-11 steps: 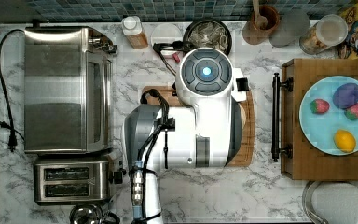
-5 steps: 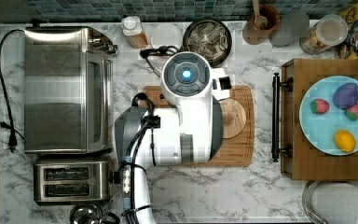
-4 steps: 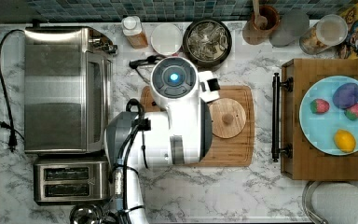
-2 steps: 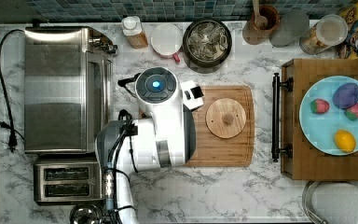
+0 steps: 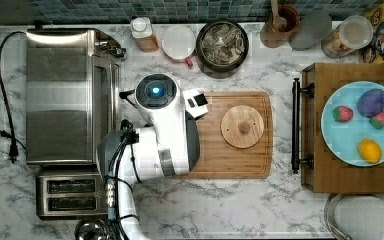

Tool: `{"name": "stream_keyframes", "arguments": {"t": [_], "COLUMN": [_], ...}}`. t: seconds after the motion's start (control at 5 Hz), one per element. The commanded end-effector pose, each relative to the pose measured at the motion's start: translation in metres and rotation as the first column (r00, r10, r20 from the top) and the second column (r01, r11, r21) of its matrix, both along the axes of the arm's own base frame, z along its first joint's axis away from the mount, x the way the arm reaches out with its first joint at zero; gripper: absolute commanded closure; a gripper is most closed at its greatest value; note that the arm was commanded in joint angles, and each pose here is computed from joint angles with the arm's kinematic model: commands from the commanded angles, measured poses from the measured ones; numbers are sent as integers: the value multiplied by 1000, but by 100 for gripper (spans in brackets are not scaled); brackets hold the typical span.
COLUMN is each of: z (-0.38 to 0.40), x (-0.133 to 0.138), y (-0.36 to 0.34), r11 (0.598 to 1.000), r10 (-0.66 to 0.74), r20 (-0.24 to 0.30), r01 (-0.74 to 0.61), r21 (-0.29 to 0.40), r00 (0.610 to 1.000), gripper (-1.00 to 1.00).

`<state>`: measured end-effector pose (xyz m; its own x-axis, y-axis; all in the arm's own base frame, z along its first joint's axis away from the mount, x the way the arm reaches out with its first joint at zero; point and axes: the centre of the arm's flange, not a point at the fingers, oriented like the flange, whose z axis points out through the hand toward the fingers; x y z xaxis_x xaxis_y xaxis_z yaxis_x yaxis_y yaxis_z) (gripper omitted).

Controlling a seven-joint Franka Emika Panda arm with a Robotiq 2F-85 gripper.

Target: Put the tea in the cup.

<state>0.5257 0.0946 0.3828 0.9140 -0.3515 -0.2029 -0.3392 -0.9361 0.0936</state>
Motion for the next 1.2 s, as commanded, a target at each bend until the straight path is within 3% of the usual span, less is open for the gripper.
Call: {"name": "stream_keyframes", "arguments": {"t": [0.2, 0.6, 0.8, 1.0, 1.2], "z": [-8, -26, -22, -13, -9], "x": [9, 16, 16, 13, 12], "y": [16, 20, 18, 13, 10], "r11": [998, 997, 997, 997, 998], "r10": [63, 80, 74, 64, 62], "r20": [20, -26, -5, 39, 52], "r01": [-64, -80, -74, -66, -64], "r21": [20, 15, 25, 40, 28], "r00": [998, 996, 997, 997, 997], "gripper": [100, 100, 100, -100, -100]}}
